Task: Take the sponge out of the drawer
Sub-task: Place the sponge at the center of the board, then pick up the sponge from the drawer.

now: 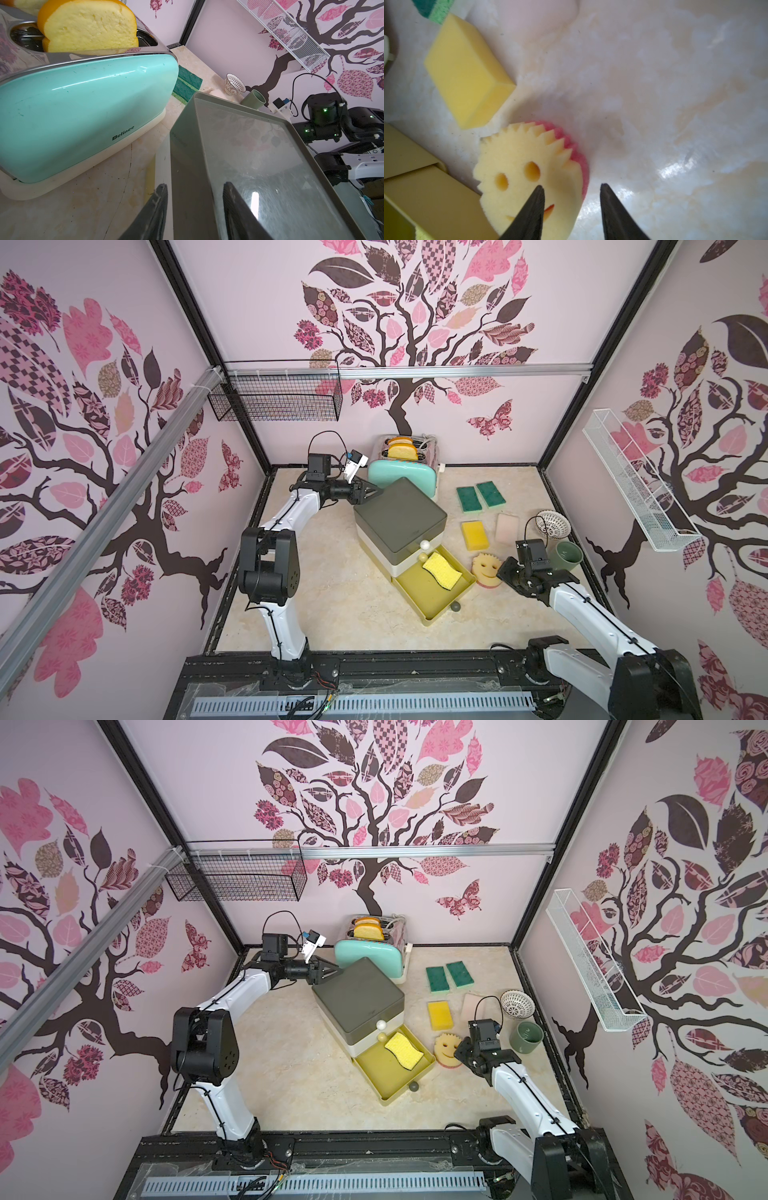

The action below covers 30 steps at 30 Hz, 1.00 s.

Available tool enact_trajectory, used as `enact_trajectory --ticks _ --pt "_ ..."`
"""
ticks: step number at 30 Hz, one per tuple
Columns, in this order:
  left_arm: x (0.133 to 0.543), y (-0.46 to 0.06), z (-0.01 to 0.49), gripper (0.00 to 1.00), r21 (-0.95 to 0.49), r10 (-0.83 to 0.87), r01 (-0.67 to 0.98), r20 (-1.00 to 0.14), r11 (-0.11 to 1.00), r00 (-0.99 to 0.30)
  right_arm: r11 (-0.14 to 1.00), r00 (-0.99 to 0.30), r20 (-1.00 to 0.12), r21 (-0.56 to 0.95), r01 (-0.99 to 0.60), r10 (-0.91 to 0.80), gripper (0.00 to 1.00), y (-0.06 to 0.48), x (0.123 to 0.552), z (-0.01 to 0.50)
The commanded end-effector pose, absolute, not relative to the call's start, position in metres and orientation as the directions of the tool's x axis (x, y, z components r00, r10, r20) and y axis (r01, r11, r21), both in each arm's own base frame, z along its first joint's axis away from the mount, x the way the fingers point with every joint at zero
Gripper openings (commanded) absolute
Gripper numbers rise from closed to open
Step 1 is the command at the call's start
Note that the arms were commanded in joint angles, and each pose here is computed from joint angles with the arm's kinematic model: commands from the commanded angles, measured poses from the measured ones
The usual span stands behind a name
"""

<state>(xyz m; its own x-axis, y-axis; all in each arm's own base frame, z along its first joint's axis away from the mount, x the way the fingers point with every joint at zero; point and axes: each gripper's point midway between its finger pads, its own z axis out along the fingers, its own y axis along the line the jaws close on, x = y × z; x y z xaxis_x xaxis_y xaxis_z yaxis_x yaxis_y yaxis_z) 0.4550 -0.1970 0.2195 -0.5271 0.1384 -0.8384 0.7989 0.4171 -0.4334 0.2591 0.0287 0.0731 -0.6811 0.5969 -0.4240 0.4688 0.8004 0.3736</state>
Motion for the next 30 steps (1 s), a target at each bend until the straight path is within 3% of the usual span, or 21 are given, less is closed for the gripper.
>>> enact_trajectory --ticks 1,8,17,30 --pt "0.450 -0.199 0.164 0.47 -0.487 0.190 0.742 -0.763 0.461 -0.618 0.870 -0.701 -0.546 0.438 0.227 0.458 0.47 0.056 0.275 0.126" --pt "0.449 -0.203 0.161 0.47 -0.492 0.196 0.742 -0.757 0.456 -0.623 0.890 -0.774 -0.627 0.401 -0.219 0.092 0.47 0.142 0.240 0.142" --pt "0.448 -0.203 0.167 0.47 -0.501 0.193 0.748 -0.759 0.435 -0.621 0.906 -0.779 -0.598 0.200 -0.373 -0.188 0.47 0.199 0.229 0.108" --pt "0.448 -0.201 0.168 0.46 -0.507 0.185 0.745 -0.759 0.434 -0.624 0.905 -0.774 -0.557 0.090 -0.415 -0.300 0.48 0.217 0.242 0.076"
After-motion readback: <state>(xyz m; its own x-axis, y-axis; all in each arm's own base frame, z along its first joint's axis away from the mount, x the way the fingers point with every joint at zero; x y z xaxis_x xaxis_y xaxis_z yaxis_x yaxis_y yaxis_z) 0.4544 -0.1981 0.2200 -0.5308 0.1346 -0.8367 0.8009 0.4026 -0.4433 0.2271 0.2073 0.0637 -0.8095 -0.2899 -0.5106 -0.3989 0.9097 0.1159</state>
